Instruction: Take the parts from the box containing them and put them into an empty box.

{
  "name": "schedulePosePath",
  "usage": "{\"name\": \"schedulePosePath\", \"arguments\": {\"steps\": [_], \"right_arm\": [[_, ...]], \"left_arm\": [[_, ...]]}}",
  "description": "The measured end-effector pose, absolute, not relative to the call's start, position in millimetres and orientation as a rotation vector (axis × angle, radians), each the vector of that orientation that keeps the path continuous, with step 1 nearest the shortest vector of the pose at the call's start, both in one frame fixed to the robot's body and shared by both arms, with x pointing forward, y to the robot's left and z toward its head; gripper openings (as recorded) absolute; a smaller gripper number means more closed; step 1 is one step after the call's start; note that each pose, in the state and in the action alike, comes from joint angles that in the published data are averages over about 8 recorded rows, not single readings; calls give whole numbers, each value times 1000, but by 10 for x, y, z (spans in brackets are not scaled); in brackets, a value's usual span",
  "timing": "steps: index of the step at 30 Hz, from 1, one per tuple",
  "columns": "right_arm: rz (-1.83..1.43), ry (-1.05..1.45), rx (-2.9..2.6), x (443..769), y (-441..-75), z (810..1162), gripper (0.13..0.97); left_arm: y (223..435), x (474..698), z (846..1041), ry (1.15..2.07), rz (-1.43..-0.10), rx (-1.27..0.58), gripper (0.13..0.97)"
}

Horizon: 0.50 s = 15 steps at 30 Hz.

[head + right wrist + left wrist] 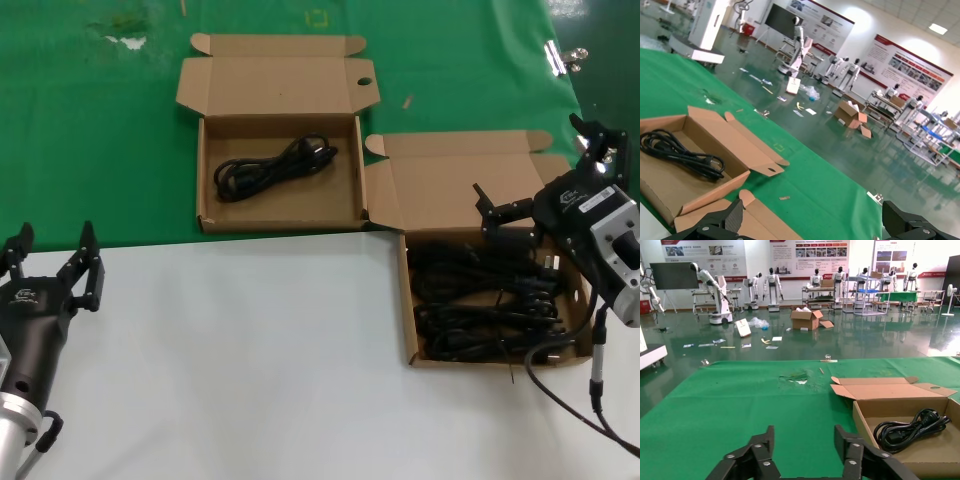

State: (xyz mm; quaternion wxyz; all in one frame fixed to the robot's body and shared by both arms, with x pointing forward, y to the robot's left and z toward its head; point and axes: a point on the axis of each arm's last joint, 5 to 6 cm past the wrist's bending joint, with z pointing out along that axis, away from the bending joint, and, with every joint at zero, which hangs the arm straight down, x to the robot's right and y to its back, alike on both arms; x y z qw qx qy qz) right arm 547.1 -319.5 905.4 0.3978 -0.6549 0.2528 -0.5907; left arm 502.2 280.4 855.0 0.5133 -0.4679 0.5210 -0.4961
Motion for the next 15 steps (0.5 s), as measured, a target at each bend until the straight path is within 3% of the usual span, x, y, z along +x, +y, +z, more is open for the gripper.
{"name": "schedulePosePath", "arguments": {"steps": [3, 11, 15], "right_arm": [[-1481, 668, -1637, 5455, -3168, 9025, 966], [-1443, 742, -1580, 5406, -3099, 8948, 966], [-1424, 779, -1551, 5381, -3066, 8910, 966]], "left_arm": [[2804, 5022, 8550, 1253, -1193, -1125, 396], [2804, 5022, 8550, 1253, -1193, -1125, 609], [2804, 5022, 8550, 1253, -1193, -1125, 679]]}}
